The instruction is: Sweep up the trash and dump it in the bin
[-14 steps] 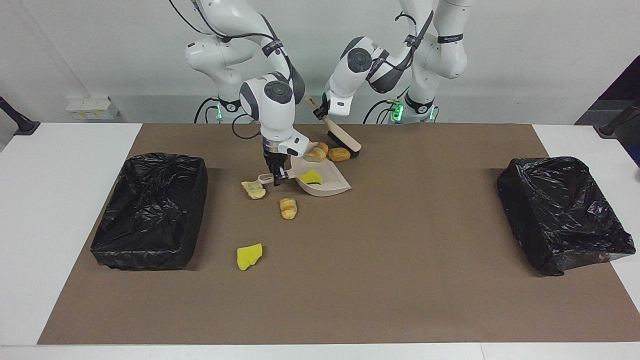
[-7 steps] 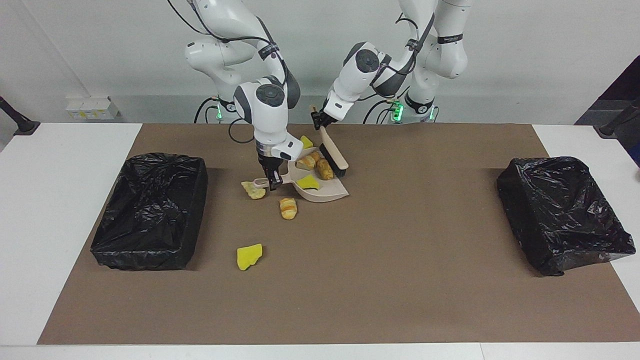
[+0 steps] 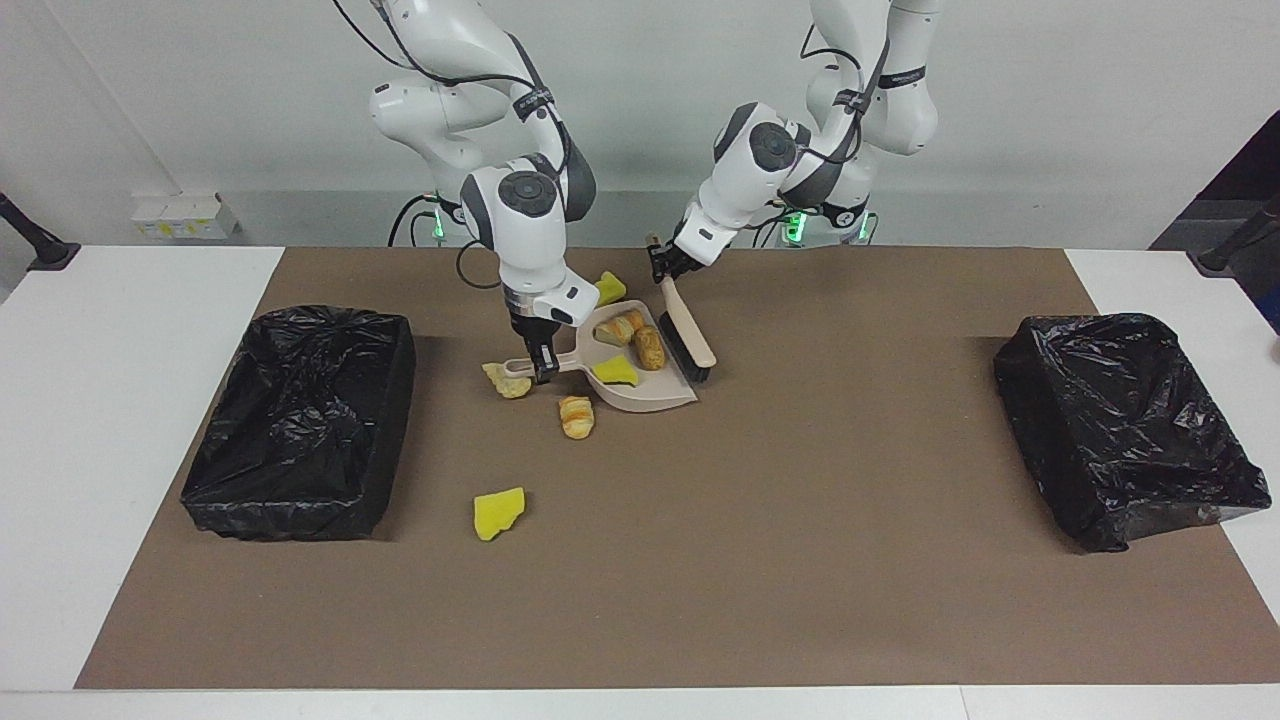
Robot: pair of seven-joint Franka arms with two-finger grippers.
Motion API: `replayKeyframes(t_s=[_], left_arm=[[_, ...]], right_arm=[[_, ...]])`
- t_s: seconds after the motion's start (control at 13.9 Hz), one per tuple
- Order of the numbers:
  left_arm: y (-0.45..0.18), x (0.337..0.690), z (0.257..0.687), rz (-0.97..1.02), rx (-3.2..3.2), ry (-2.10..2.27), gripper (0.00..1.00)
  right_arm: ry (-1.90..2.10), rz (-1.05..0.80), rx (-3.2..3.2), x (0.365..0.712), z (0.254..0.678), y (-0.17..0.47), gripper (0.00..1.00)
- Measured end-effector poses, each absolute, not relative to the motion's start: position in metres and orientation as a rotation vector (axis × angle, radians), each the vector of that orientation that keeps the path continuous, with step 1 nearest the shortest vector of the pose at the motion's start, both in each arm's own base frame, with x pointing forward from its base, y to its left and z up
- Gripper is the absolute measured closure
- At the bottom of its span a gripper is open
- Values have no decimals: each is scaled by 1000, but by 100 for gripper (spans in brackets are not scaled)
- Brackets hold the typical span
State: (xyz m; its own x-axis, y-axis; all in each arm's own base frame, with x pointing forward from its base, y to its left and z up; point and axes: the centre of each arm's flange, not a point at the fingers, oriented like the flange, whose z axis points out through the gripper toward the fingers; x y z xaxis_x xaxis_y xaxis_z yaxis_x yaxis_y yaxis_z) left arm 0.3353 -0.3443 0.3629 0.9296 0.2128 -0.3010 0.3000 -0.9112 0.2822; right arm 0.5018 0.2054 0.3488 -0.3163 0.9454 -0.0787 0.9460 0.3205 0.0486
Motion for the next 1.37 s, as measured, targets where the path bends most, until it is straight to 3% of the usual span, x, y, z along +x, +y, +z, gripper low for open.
replayKeyframes(t_s=[0.29,0.51,0.79,1.37], left_arm=[[-307,374,381,-395,2856,362,74],[-296,383,386,-353,2944,331,74],[-311,370,385,-324,3005,236,74],[-348,304,362,-393,3079,17,74]], right_arm=[[2448,17,1828,509,354,195,69],[2412,67,1871,519,370,177,69],[2373,121,1951,528,410,130,69],[2254,137,2100,546,502,-11,69]])
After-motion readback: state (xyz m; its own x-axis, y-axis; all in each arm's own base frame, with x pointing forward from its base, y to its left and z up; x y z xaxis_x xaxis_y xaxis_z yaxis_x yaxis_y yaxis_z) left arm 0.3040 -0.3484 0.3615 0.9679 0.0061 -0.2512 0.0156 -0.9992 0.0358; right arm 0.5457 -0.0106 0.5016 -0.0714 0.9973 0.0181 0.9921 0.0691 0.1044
